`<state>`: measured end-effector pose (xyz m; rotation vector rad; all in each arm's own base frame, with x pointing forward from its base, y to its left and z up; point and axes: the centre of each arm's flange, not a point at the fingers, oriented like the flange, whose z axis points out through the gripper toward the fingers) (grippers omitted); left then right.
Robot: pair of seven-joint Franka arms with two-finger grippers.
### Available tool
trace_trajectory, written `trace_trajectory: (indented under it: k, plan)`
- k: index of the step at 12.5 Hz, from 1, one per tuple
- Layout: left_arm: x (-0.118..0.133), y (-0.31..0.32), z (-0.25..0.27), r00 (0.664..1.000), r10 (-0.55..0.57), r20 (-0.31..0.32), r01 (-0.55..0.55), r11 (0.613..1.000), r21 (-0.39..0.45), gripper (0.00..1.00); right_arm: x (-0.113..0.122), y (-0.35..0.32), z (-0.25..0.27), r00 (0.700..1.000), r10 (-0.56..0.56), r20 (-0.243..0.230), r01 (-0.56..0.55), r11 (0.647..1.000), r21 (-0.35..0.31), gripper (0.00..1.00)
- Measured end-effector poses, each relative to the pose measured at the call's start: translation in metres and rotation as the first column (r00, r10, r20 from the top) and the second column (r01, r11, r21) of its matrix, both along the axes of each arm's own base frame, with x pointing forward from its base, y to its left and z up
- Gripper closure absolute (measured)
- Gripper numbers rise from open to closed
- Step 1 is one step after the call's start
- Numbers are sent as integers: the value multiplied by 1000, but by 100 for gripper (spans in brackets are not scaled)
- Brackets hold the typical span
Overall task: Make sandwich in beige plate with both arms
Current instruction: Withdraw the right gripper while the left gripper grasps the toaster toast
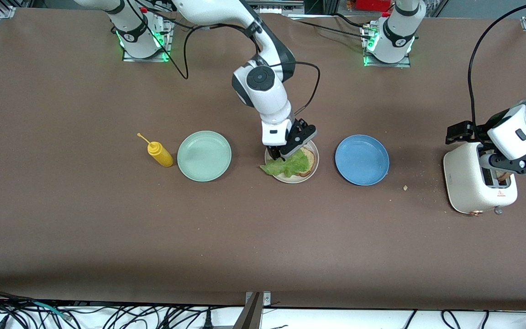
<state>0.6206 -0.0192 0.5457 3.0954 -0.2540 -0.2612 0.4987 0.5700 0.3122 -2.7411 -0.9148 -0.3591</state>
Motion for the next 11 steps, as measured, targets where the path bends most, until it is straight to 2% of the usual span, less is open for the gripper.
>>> trace_trajectory:
  k: [3, 5, 6, 8, 10, 11]
  plan:
    - [1, 14, -5, 1000, 22, -9, -22, 1000, 2, 0, 27, -57, 53, 1000, -5, -11, 5, 1000, -3, 0]
    - [4, 51, -19, 996, 78, -31, -78, 997, 5, 0, 56, -137, 84, 1000, -8, -10, 8, 1000, 4, 0]
    - [6, 75, -30, 993, 109, -45, -108, 994, 24, 0, 64, -185, 103, 998, -25, -55, 25, 1000, 5, 0]
    - [14, 114, -51, 989, 143, -35, -140, 986, 85, 0, 66, -276, 148, 982, -50, -182, 46, 999, -27, 0]
    - [19, 138, -73, 989, 145, -4, -144, 986, 89, 0, 63, -364, 196, 965, -108, -237, 95, 993, -65, 0]
    - [19, 151, -85, 991, 135, 12, -136, 987, 84, 0, 60, -405, 217, 959, -142, -246, 123, 988, -91, 0]
